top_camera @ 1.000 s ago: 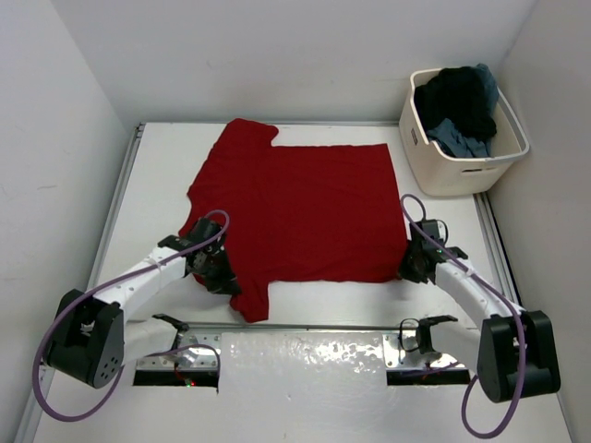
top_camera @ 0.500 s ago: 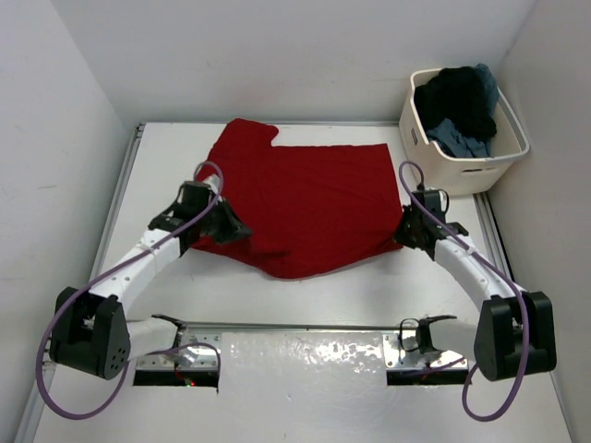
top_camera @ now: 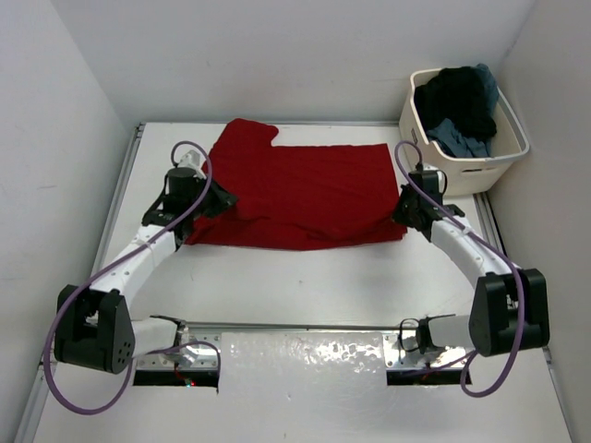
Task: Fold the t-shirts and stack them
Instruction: Fold the flattened tshirt in 1/3 of the way
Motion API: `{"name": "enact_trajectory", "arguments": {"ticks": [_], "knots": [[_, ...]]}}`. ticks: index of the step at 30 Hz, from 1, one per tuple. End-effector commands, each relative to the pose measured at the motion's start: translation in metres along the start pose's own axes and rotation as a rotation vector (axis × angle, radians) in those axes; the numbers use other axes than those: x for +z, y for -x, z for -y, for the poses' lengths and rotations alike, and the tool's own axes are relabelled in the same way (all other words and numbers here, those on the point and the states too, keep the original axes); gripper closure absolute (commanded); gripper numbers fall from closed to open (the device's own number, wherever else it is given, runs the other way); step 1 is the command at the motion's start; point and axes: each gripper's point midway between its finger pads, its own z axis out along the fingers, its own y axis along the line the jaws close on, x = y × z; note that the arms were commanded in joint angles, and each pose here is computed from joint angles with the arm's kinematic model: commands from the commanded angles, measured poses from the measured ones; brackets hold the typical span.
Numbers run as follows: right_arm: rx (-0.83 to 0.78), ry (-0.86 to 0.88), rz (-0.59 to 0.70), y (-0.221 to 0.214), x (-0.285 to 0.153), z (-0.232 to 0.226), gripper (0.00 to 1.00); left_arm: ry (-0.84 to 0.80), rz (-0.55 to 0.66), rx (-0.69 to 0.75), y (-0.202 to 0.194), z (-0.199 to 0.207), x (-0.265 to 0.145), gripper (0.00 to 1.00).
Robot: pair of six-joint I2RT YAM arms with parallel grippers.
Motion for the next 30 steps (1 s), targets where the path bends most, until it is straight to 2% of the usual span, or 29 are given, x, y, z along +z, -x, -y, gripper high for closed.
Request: {"name": "enact_trajectory", "arguments": {"ticks": [1, 12, 19, 22, 23, 24, 25, 26, 27, 30], "knots": [[-0.018, -0.002, 0.105, 0.041, 0.002, -0.008, 1.00, -0.081, 0.184, 0.064, 0.057, 0.029, 0.004, 1.00], [-0.017, -0.063, 0.114, 0.064, 0.026, -0.002, 1.00, 0.018, 0.248, 0.070, 0.084, 0.003, 0.023, 1.00], [0.005, -0.072, 0.074, 0.065, 0.056, -0.006, 1.00, 0.050, 0.165, 0.051, 0.076, -0.017, 0.069, 1.00], [0.006, -0.093, 0.049, 0.063, 0.074, -0.005, 0.98, 0.138, 0.184, 0.015, 0.086, -0.041, 0.087, 1.00], [0.011, -0.098, 0.057, 0.071, 0.077, -0.007, 0.94, 0.155, 0.212, 0.008, 0.098, -0.047, 0.092, 0.98], [-0.002, -0.091, 0.052, 0.073, 0.081, -0.010, 0.86, 0.180, 0.176, -0.010, 0.092, -0.060, 0.107, 0.67], [-0.007, -0.079, 0.040, 0.076, 0.088, -0.015, 0.73, 0.139, 0.132, -0.011, 0.090, -0.057, 0.115, 0.47], [-0.015, -0.074, 0.026, 0.076, 0.090, -0.017, 0.62, 0.124, 0.146, -0.013, 0.106, -0.049, 0.121, 0.29], [-0.034, -0.060, 0.008, 0.075, 0.090, -0.020, 0.54, 0.160, 0.094, -0.026, 0.096, -0.061, 0.134, 0.18], [-0.070, -0.022, 0.016, 0.080, 0.080, -0.029, 0.43, 0.187, 0.066, -0.032, 0.102, -0.059, 0.137, 0.14]]}}
